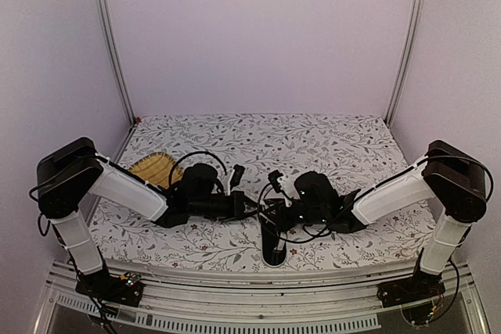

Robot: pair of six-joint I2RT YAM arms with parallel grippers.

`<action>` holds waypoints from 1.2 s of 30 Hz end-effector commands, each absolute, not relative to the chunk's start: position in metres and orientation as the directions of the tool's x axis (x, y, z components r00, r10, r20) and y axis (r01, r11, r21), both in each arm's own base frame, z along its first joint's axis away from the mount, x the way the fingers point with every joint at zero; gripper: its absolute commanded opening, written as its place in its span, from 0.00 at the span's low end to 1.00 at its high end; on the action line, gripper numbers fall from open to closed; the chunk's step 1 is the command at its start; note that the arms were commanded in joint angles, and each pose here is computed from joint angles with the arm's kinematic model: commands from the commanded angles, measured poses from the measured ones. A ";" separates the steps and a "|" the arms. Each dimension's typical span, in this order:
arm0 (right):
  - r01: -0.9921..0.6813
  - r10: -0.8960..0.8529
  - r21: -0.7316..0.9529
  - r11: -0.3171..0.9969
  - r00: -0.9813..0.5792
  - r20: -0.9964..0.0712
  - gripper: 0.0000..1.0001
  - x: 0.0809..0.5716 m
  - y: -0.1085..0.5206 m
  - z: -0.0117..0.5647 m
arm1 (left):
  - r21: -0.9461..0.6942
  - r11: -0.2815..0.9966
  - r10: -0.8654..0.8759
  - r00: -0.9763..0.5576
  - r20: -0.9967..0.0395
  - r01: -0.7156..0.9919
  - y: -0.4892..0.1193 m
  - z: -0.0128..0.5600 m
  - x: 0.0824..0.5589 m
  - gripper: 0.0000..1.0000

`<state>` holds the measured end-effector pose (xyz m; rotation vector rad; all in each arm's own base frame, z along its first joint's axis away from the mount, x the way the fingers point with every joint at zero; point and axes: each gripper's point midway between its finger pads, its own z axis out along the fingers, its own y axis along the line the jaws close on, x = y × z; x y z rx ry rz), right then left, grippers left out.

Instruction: Tie the shoes

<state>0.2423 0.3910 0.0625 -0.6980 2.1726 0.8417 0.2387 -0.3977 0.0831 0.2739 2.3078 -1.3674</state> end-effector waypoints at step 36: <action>-0.698 -0.176 0.688 0.200 -0.716 -0.676 0.02 0.225 0.429 0.097 | -0.752 0.431 0.038 -0.843 -0.537 0.499 -0.419 0.109 0.233 0.00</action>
